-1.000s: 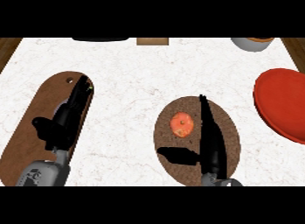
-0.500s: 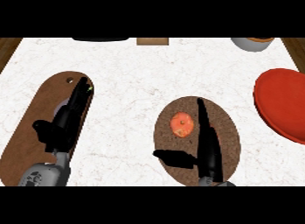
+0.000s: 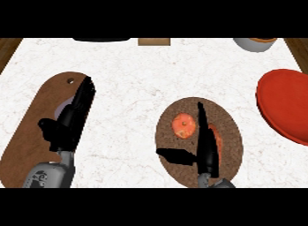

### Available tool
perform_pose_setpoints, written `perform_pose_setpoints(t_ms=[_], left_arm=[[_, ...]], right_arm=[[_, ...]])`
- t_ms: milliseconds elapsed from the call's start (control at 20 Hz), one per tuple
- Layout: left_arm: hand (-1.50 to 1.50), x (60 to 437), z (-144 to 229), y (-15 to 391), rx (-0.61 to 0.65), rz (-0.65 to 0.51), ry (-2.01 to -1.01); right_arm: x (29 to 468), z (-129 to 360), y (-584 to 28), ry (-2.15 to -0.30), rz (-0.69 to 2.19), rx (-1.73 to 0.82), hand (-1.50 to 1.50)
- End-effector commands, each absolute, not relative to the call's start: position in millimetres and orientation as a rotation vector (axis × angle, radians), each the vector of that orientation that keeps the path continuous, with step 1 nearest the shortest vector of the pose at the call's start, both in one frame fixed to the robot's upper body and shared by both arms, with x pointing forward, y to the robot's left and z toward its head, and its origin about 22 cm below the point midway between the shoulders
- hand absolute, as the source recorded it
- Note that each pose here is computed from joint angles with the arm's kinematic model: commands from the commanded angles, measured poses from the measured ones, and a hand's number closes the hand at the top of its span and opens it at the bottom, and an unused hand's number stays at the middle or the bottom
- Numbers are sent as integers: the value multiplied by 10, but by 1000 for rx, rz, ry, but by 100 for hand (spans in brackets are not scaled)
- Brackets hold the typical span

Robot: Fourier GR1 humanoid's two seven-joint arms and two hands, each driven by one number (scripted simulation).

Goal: Pick the squash from the placemat and place it in the bowl

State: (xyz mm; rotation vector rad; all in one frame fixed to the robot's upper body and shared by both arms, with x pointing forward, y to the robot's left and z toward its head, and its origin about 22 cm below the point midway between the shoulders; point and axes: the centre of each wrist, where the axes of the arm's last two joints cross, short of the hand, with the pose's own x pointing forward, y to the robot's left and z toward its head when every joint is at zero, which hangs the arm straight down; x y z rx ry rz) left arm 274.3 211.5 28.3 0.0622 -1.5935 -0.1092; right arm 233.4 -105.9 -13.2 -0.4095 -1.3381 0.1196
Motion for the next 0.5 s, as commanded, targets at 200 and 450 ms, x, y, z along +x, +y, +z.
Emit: perform_pose_setpoints(t_ms=[200, 450], left_arm=[[0, 2648, 303, 2259, 73, -100, -1593], [0, 2694, 226, 2209, 55, -120, -1585]], right_arm=[[2437, -273, -1082, -1247, 163, -523, -150], [2614, -570, -1163, -1200, 221, -575, -150]])
